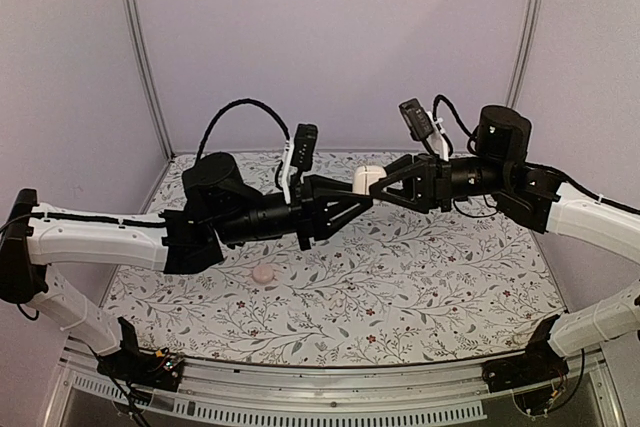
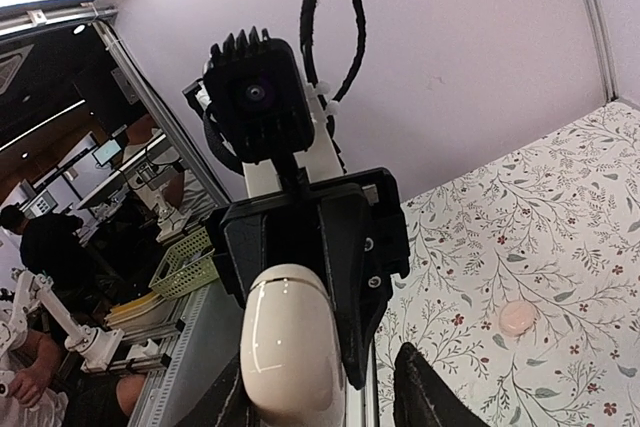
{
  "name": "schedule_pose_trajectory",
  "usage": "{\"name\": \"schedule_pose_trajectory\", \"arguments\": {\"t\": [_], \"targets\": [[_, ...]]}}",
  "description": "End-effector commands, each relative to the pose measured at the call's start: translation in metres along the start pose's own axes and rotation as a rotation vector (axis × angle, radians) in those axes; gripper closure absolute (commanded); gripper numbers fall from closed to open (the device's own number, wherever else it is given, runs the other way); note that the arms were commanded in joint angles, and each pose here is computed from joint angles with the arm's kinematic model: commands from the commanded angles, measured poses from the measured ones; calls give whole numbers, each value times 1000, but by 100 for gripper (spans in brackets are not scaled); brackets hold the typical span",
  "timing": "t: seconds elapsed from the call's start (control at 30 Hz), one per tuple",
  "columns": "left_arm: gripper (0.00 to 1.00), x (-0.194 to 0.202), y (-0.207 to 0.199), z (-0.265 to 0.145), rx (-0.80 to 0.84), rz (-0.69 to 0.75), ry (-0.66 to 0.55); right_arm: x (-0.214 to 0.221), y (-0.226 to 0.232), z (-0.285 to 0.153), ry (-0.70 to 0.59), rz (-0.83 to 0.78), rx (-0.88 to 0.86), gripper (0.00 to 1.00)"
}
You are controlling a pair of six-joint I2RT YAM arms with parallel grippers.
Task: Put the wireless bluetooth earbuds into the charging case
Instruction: Pass from the left arm to the right
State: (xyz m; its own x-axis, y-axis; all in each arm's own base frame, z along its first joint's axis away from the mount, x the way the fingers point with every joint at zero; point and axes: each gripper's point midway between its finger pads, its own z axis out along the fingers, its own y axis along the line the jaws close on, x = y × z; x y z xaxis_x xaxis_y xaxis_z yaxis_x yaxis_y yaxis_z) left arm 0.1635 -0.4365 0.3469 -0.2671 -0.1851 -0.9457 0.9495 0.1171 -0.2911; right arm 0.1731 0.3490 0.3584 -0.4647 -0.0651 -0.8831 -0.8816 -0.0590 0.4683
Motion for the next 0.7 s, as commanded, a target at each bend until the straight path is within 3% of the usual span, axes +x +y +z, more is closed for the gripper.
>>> {"name": "schedule_pose_trajectory", "arguments": {"t": [0.0,0.3,0.67], "targets": [[99,0,-3,-5,26,20,12,2,1,-1,27,-8,20,55],[100,10,-2,-3,40,-6,52,1,2,-1,54,-41,33,61],[97,12,1,-2,39,-13,65,3,2,-1,76,-33,33,82]]}}
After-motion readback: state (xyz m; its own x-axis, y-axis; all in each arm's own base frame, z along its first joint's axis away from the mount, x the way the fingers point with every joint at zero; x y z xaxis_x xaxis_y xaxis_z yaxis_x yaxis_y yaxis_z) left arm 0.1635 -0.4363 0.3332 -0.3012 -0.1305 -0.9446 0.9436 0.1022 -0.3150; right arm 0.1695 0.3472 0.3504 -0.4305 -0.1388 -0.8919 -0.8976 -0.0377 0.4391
